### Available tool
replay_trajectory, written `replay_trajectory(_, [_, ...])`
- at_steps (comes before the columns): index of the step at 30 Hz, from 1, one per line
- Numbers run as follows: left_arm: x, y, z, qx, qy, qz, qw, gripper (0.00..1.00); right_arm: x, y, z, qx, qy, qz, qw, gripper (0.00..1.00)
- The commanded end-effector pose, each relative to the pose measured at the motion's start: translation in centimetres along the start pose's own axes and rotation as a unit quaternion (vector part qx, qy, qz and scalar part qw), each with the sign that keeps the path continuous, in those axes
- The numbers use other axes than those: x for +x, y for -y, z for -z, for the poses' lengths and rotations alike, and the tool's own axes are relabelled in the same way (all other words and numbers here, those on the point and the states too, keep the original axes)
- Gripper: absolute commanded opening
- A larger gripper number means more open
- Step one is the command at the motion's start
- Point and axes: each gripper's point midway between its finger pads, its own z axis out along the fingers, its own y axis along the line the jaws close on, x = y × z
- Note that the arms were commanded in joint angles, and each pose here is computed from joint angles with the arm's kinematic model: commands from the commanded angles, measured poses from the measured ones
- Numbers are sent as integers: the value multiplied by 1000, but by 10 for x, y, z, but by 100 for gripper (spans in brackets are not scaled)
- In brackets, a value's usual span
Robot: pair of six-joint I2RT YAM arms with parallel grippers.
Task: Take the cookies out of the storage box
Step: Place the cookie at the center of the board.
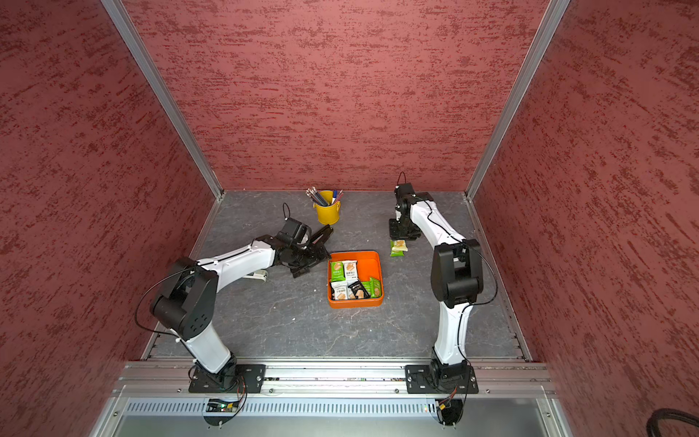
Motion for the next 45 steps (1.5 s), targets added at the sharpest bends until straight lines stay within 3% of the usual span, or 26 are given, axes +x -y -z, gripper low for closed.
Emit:
replay_trajectory(1, [-7,5,-3,-1,10,5,1000,100,-4,27,-4,23,-11,-8,1000,38])
replay_trajectory(6, [-9,5,-5,-3,14,13,1000,100,-7,53,-24,19,-28,-50,998,38])
replay_trajectory(18, [-5,1,-6,-11,21,25,999,100,-16,64,-63,4,-48,-75,996,39])
replay_trajectory(24, [0,-3,-3,-18,22,28,999,100,-14,68,-69,0,-54,-82,995,45])
replay_trajectory(30, [5,-6,2,-22,24,28,999,100,-19,64,-50,-11,-33,-84,996,57])
replay_trajectory(36, [10,-6,4,-25,15,18,999,100,-15,46,-12,-52,0,-92,994,58])
replay_trajectory(45, [21,-8,14,-18,2,2,1000,100,26,-2,31,-147,22,-114,982,57])
